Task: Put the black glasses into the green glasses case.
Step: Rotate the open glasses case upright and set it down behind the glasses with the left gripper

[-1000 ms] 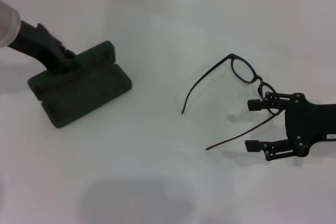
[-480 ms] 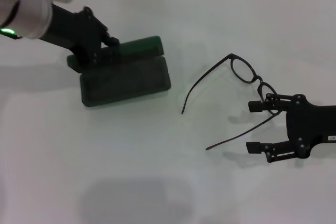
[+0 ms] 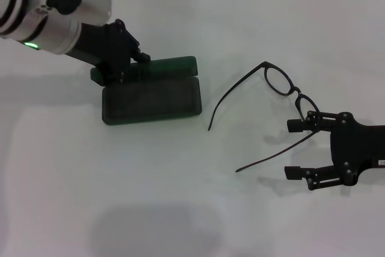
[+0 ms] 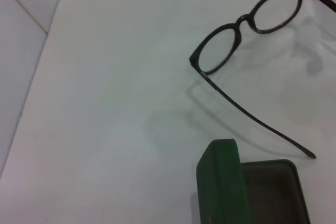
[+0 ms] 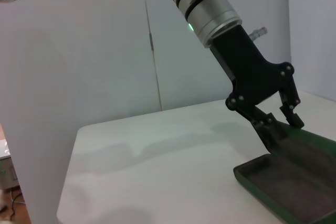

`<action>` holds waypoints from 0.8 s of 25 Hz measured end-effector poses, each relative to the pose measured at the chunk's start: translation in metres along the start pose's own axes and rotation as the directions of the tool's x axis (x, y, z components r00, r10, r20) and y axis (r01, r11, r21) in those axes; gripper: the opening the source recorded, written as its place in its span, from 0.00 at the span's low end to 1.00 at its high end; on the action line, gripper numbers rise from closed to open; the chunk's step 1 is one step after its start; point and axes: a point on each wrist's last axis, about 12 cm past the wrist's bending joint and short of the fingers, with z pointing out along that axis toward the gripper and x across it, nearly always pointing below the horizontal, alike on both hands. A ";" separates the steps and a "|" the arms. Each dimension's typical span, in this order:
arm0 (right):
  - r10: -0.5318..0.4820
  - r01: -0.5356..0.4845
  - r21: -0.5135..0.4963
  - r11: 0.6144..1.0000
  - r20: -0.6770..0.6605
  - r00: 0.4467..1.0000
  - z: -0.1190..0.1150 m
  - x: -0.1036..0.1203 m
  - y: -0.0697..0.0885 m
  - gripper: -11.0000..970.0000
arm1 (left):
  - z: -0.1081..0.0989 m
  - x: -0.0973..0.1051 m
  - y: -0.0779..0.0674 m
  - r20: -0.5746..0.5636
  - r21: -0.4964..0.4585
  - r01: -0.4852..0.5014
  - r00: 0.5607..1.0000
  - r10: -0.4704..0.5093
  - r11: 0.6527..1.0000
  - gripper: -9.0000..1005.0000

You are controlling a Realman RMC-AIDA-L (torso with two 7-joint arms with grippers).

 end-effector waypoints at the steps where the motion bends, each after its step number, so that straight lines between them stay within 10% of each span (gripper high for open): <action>1: 0.000 0.000 0.000 1.000 0.000 1.000 0.000 0.000 0.000 0.90 | 0.001 0.000 0.000 -0.001 -0.001 -0.001 1.000 0.001 1.000 0.22; 20: 0.009 -0.009 -0.011 1.000 -0.009 1.000 0.001 0.002 0.002 0.90 | 0.011 0.000 -0.009 -0.007 0.004 0.001 1.000 -0.001 1.000 0.24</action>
